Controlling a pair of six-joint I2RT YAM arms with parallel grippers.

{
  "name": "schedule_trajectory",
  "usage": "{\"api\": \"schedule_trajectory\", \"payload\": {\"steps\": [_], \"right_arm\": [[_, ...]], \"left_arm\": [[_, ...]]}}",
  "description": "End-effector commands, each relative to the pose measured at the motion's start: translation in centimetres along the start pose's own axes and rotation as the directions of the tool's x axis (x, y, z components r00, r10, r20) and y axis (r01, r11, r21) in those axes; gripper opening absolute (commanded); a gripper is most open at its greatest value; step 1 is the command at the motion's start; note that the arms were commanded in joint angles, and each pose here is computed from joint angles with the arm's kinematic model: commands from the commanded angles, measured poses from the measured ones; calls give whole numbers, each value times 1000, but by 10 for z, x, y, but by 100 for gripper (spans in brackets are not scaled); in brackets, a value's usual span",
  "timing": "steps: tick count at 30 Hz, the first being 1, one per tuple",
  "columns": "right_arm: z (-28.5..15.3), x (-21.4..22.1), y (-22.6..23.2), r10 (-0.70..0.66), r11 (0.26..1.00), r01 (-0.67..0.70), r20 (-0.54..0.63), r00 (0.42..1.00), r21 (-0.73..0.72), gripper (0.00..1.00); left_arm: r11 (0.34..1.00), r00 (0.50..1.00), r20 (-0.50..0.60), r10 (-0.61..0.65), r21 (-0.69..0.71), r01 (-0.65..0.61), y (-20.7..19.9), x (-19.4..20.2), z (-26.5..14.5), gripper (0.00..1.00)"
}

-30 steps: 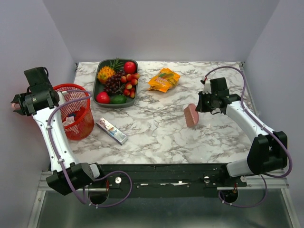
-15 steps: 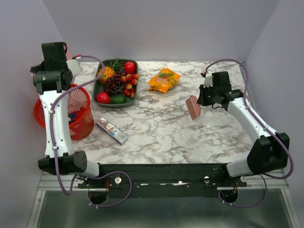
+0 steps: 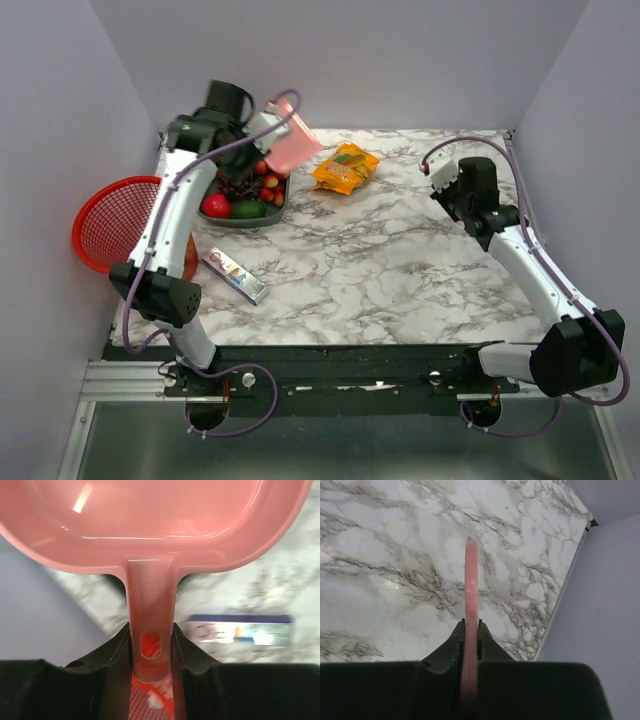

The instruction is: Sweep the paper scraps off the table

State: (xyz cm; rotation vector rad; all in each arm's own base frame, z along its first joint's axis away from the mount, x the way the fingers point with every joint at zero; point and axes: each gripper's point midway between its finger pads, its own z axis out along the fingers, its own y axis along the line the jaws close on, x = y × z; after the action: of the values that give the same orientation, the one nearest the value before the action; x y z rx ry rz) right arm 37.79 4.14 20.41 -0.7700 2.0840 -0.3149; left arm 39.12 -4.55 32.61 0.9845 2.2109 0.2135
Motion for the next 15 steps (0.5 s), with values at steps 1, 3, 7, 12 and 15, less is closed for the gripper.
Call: {"api": "schedule_trajectory", "payload": {"steps": [1, 3, 7, 12, 15], "right_arm": [[-1, 14, -24, -248, 959, 249, -21, 968, 133, 1], [-1, 14, -24, -274, 950, 270, 5, 962, 155, 1], [7, 40, -5, -386, 914, 383, -5, 922, 134, 1], [6, 63, 15, -527, 843, 520, 20, 850, 142, 0], [9, 78, 28, -554, 828, 548, 27, 832, 121, 1]], "left_arm": [[930, 995, -101, 8, 367, 30, -128, 5, 44, 0], [892, 986, -157, 65, 452, 13, -166, 17, 58, 0], [823, 969, -234, 82, 564, 67, -211, 43, 88, 0], [778, 944, -296, 148, 624, 74, -250, 76, 112, 0], [780, 933, -325, 153, 620, 88, -262, 89, 124, 0]]}}
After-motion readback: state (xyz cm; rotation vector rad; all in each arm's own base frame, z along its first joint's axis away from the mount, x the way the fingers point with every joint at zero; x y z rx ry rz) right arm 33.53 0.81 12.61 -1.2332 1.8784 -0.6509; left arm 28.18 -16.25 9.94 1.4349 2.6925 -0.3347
